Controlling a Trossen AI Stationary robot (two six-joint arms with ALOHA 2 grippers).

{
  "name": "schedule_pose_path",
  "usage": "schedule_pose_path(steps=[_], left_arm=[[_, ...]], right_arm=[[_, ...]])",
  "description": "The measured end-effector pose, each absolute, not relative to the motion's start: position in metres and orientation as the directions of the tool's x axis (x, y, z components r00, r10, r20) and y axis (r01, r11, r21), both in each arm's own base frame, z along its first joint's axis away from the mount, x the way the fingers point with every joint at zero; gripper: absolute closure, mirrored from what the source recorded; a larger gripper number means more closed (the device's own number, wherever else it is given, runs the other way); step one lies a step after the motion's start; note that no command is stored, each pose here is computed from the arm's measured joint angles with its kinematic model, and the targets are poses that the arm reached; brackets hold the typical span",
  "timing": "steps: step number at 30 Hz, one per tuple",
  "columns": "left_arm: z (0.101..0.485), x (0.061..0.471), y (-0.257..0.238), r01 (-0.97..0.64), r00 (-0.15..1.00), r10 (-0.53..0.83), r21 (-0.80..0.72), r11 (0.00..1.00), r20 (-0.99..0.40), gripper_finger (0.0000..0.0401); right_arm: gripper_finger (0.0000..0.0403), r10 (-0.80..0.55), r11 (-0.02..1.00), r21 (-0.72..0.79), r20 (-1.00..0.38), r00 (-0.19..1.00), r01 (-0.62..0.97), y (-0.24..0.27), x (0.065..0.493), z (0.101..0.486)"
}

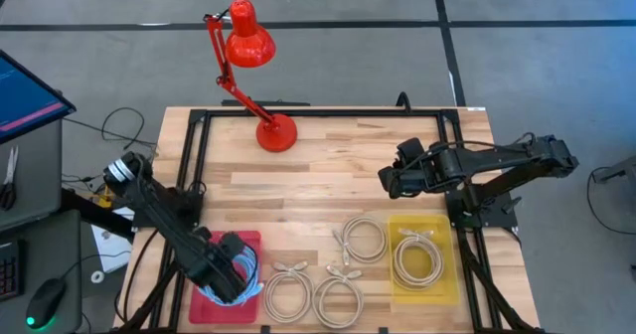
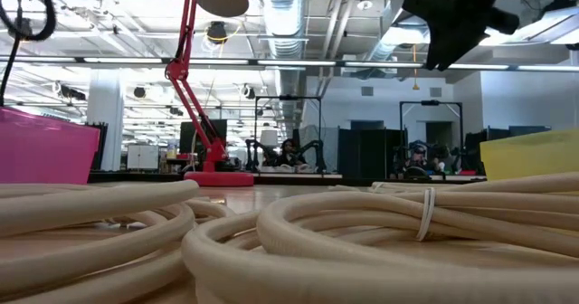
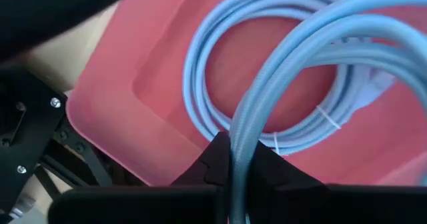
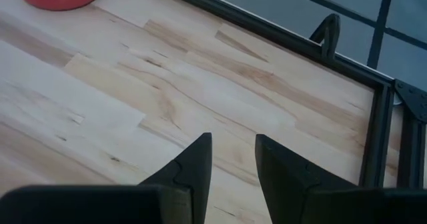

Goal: Pick & Place USB Port
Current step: Put the blue charger cable into the red bin

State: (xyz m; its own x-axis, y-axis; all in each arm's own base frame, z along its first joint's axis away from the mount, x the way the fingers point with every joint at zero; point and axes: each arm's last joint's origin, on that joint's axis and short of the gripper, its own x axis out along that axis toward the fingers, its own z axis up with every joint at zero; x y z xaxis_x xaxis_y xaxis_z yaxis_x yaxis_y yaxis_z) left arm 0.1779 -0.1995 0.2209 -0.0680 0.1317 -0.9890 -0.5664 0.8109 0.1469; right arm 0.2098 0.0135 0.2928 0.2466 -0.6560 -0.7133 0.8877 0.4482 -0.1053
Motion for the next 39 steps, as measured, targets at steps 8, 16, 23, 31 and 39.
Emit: schedule_pose_path(steps=[8, 16, 23, 31, 39], left_arm=[[0.202, 0.176, -0.214, -0.546, -0.101, 0.179, 0.204, 0.812, -0.979, 0.0384], [0.19, 0.167, -0.225, -0.544, -0.111, 0.207, 0.234, 0.806, -0.972, 0.0384], [0.168, 0.154, -0.221, -0.616, -0.116, 0.22, 0.244, 0.749, -0.969, 0.0385], [0.162, 0.152, -0.218, -0.617, -0.122, 0.233, 0.258, 0.744, -0.965, 0.037], [0.162, 0.152, -0.218, -0.617, -0.137, 0.221, 0.257, 0.744, -0.966, 0.0301]], right_arm=[[0.0295, -0.649, 0.473, -0.123, -0.718, 0.251, 0.872, 0.021, 0.207, 0.292], [0.0295, -0.646, 0.482, -0.121, -0.718, 0.259, 0.868, 0.024, 0.206, 0.292], [0.0295, -0.646, 0.482, -0.121, -0.718, 0.259, 0.868, 0.024, 0.206, 0.292], [0.0295, -0.646, 0.481, -0.121, -0.718, 0.258, 0.868, 0.023, 0.206, 0.292], [0.0295, -0.647, 0.481, -0.121, -0.718, 0.258, 0.869, 0.023, 0.206, 0.292]])
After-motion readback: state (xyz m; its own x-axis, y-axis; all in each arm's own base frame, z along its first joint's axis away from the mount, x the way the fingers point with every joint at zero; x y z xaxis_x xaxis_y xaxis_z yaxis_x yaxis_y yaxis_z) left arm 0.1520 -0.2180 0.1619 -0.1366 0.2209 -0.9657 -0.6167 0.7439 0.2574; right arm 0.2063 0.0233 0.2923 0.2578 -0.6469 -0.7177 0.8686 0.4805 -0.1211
